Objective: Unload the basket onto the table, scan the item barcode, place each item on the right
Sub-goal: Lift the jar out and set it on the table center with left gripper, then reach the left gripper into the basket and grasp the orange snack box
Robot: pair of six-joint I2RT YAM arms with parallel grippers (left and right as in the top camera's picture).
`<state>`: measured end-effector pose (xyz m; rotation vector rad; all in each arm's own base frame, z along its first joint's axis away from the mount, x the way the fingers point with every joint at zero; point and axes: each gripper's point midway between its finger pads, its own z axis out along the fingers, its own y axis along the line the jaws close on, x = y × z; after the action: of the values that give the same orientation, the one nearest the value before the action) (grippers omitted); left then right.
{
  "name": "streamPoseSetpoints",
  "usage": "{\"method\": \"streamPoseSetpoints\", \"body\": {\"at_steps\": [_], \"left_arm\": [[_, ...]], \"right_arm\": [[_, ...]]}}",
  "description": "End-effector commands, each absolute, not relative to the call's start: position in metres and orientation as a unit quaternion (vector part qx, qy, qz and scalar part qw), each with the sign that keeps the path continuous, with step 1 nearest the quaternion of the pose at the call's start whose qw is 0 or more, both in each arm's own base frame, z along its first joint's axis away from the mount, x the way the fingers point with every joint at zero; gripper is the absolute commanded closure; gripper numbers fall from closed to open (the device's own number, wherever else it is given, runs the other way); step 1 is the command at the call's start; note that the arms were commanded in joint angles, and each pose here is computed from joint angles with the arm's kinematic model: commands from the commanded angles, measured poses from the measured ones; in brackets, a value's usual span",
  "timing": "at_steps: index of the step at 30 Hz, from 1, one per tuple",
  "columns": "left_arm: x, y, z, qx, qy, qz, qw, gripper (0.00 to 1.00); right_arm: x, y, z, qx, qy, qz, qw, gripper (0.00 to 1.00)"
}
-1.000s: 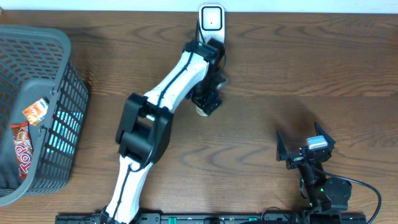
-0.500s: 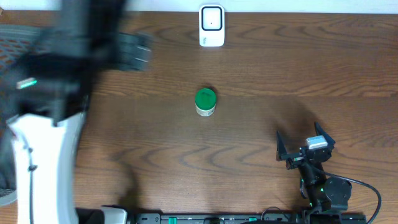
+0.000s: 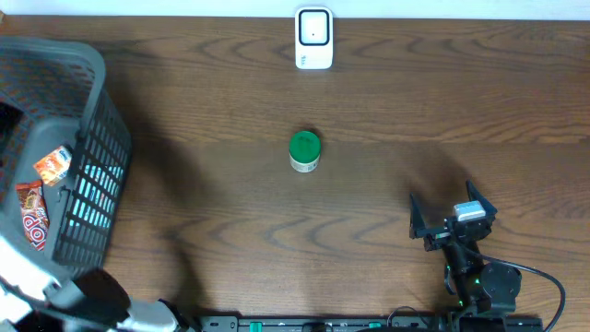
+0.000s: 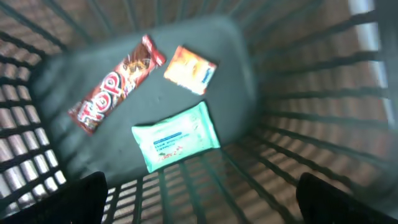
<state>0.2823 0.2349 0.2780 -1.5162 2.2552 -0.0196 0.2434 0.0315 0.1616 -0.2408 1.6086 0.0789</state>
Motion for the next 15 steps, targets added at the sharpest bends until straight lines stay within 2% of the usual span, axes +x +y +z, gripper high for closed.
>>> {"method": "streamPoseSetpoints", "body": {"at_steps": [1, 7, 15], "left_arm": [[0.301, 0.24, 0.226, -0.512, 0.845, -0.029, 0.154, 0.03], [0.307, 0.272, 0.152, -0.442, 0.892, 0.079, 0.056, 0.03], [0.328, 0.281, 0.089, -0.43, 0.9, 0.072, 0.019, 0.03]], "right_arm": [[0.243, 0.034, 0.161, -0.112, 0.718, 0.038, 0.686, 0.01], [0.243, 0.034, 0.161, -0.112, 0.718, 0.038, 0.686, 0.01], [0.243, 0.034, 0.161, -0.112, 0.718, 0.038, 0.686, 0.01]]}}
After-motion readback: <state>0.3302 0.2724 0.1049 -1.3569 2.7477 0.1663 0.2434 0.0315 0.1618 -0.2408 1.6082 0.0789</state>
